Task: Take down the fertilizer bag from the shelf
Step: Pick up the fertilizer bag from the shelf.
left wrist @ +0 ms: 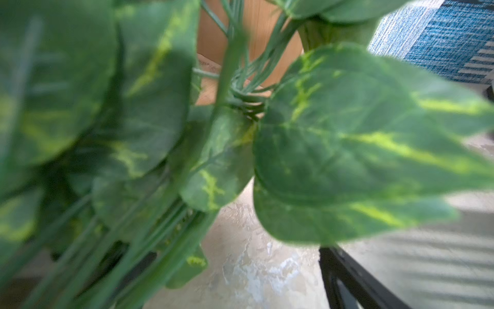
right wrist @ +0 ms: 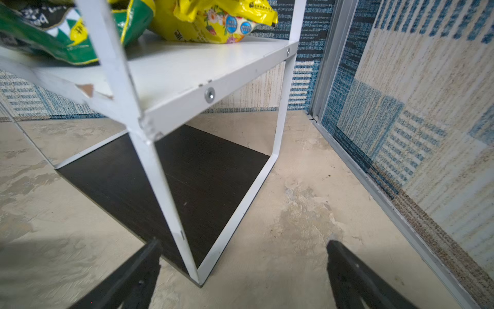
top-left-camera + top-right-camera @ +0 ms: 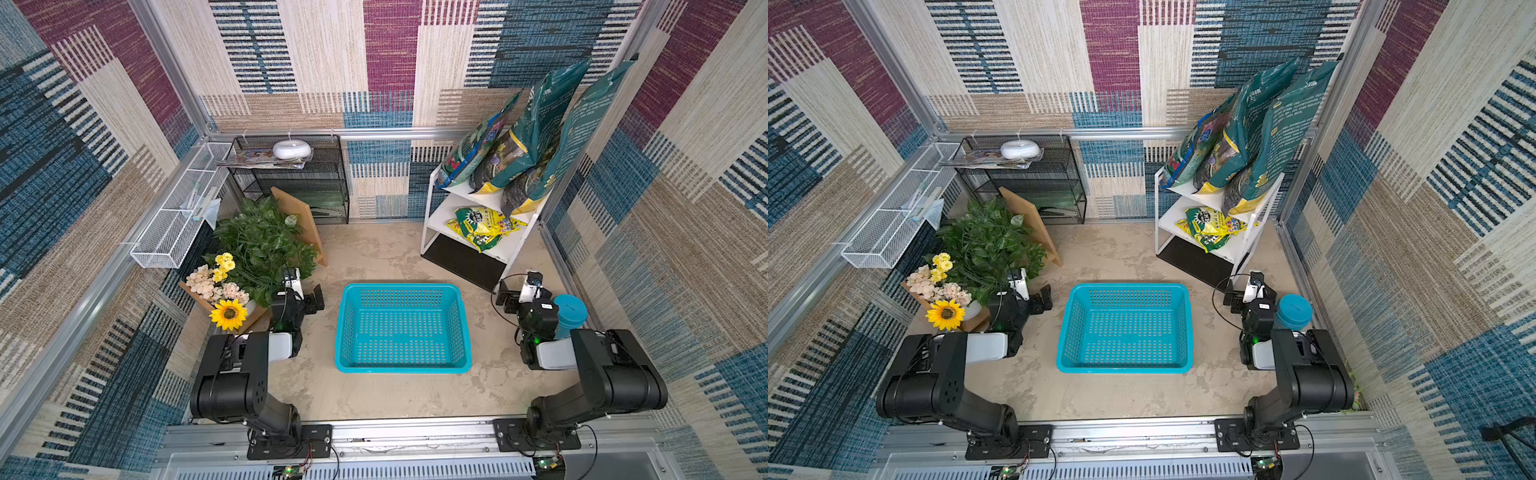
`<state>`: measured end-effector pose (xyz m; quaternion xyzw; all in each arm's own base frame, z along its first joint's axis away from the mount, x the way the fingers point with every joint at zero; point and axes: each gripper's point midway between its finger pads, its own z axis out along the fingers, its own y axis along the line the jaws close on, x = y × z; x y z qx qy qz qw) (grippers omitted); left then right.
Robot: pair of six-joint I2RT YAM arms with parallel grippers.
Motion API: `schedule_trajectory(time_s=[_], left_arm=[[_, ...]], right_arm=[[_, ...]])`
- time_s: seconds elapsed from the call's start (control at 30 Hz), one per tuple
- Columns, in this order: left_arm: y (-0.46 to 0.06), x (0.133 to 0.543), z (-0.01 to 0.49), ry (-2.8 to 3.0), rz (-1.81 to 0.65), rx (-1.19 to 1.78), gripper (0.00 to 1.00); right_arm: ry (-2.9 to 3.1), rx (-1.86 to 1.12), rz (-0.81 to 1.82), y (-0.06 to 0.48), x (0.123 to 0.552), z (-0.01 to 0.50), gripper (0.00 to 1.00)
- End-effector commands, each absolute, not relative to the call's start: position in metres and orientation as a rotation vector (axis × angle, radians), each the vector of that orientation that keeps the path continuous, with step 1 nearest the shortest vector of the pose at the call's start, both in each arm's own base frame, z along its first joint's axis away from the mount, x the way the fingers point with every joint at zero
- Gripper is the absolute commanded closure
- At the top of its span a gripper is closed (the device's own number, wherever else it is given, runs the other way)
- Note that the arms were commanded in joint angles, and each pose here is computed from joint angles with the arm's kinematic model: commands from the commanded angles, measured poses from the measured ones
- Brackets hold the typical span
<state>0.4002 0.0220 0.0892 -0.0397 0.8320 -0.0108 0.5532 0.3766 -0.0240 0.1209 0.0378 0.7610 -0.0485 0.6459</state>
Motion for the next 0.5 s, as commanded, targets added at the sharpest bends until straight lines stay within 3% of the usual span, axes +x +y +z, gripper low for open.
schedule_trajectory(time_s=[0.0,0.47], left_arm=[[0.0225,0.401,0.0911,1.963,-0.029,-0.1,0.01],[0.0246,0.3988,0.0916,1.947,-0.097,-0.103,0.01]], right_arm=[[1.704,0.084,-0.108,-0.0235,0.3777,0.1282,0.01],[1.704,0.085,-0.108,-0.0236,0.3783,0.1285,0.01]])
